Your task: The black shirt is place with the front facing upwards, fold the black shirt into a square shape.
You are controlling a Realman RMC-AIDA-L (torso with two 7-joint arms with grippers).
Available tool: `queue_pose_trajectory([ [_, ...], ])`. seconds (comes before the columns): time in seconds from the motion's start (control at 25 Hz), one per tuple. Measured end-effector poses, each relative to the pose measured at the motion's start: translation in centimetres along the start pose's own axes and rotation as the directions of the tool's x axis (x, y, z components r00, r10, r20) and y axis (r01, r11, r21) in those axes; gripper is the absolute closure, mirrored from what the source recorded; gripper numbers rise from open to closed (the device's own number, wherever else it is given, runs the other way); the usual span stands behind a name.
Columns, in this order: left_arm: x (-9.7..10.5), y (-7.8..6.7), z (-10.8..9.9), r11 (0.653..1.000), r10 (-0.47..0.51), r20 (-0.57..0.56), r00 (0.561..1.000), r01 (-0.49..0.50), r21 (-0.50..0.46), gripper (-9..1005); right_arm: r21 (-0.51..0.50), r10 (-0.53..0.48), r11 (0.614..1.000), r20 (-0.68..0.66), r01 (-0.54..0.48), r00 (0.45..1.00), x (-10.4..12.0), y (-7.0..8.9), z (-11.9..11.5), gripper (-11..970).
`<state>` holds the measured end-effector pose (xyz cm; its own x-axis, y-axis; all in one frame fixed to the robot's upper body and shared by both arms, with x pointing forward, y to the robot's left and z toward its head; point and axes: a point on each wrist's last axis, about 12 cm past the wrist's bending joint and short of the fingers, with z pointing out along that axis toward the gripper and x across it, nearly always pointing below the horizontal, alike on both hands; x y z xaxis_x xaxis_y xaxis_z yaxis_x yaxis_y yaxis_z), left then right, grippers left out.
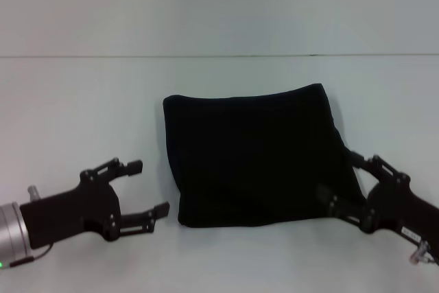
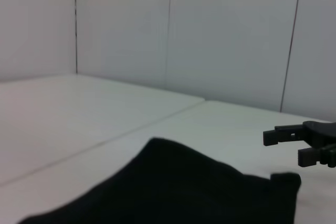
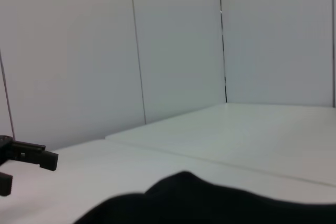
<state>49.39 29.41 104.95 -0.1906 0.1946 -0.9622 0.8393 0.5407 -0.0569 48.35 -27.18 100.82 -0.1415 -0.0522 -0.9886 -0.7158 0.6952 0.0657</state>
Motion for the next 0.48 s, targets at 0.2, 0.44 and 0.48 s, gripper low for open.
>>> queue_pose_trajectory([
  [0.2,1.3,-0.8,0.2,0.999,-0.044,-0.034,0.998,0.045,0.019,48,-0.005,0.010,1.000,-0.046,-0.010,0.999,1.4,1.1,-1.2,14],
  [0.44,2.0,-1.0,0.1,0.998,-0.065,-0.066,0.996,0.066,0.022,48,0.002,0.018,1.000,-0.061,-0.018,0.998,2.0,1.4,-1.8,14],
  [0.48,2.0,-1.0,0.1,0.998,-0.064,-0.071,0.995,0.066,0.023,48,0.003,0.016,1.000,-0.062,-0.015,0.998,2.0,1.4,-1.8,14],
])
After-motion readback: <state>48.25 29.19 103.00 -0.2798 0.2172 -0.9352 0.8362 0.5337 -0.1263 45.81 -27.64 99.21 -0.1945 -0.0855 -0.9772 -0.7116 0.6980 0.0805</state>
